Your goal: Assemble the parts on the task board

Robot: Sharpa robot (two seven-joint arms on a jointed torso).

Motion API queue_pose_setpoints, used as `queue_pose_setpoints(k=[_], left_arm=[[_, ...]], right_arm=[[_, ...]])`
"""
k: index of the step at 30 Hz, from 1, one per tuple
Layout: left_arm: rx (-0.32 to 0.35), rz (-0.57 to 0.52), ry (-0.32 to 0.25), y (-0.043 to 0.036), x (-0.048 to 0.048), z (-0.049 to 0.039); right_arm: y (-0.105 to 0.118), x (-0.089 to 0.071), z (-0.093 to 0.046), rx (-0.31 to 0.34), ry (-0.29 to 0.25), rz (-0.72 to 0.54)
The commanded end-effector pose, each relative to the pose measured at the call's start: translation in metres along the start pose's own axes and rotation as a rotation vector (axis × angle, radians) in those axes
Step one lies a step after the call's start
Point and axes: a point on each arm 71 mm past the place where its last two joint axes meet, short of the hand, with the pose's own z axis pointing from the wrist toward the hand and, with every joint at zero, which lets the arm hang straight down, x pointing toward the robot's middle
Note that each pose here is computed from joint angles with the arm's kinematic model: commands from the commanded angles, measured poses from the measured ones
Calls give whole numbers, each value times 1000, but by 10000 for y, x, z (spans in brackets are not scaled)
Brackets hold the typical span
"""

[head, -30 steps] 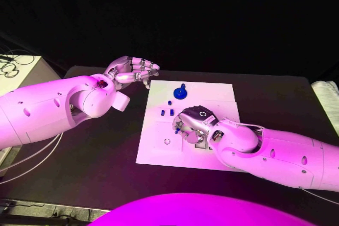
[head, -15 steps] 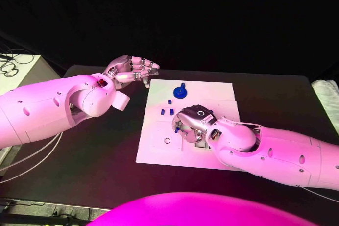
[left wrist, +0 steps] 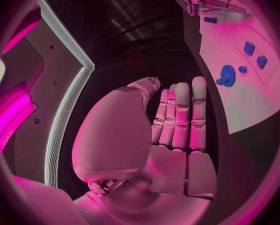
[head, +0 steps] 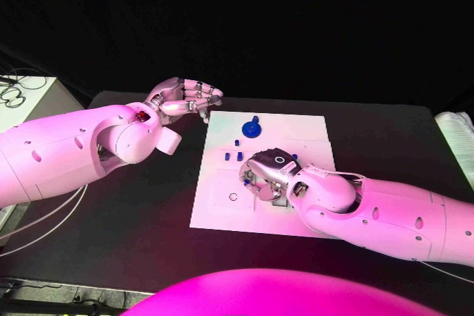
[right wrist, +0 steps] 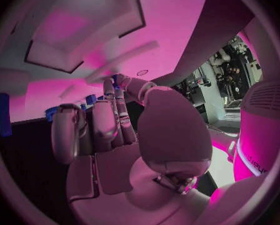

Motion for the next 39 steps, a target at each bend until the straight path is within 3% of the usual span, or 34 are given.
queue_pose_setpoints(k=[1,13,22,29,35,39], left_arm=[[4,-10,15,-9,16,5],[-1,-10,15,-4,10,3],[-5,-9,13,2,-1,5],[-7,-9,14,4,-3,6],[-8,-12,17,7,3,14],[-8,-14,19,8,9,19]], right_arm=[[14,29,-12,-19,9,17],[-27,-19,-45,3,-57,33],[-91,-142,-180,28,-96,63],[-390,-432,-336,130,-70,122],[-768,-700,-488,221,-18,74],[-954,-748,-538,261,14,32]])
